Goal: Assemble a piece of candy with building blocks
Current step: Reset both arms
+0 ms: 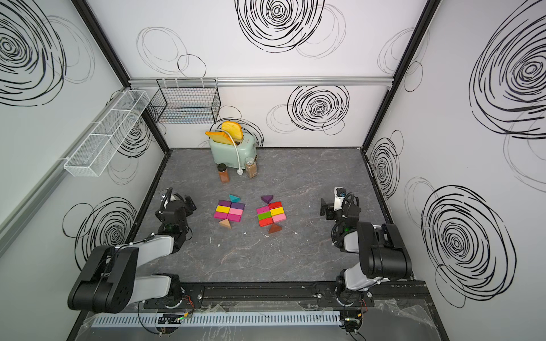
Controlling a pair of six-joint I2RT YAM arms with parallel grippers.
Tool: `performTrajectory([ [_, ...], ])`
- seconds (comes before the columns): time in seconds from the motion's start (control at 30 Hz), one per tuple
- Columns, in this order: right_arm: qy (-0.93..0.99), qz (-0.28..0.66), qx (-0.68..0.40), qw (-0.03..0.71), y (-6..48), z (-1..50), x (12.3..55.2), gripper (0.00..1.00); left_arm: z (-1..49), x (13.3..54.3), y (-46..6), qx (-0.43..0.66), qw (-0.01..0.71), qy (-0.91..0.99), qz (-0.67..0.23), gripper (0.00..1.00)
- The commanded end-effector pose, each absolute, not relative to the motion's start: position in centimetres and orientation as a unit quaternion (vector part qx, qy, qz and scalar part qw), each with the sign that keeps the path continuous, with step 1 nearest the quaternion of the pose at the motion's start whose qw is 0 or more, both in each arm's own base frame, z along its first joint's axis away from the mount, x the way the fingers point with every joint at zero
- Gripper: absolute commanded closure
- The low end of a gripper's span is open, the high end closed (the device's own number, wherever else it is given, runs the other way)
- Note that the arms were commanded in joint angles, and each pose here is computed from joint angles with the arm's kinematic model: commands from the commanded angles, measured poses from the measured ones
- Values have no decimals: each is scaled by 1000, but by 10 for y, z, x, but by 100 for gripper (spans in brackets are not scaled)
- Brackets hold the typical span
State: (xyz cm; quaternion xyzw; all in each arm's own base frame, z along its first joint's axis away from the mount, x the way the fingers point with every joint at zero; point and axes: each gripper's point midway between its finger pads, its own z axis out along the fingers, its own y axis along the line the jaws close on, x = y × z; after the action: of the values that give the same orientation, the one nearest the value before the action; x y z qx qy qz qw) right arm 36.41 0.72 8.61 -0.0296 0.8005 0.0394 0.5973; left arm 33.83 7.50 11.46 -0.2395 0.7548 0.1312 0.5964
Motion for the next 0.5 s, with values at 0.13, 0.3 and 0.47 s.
performTrajectory([
  [0.13, 758, 27, -20, 651, 4, 121, 374, 1, 154, 358, 48, -169, 672, 714, 103, 2],
  [0.3, 756, 25, -20, 653, 5, 122, 373, 1, 155, 362, 31, -123, 680, 719, 75, 2],
  [0.47, 756, 25, -21, 654, 6, 122, 373, 1, 146, 361, 21, -95, 687, 718, 59, 2],
])
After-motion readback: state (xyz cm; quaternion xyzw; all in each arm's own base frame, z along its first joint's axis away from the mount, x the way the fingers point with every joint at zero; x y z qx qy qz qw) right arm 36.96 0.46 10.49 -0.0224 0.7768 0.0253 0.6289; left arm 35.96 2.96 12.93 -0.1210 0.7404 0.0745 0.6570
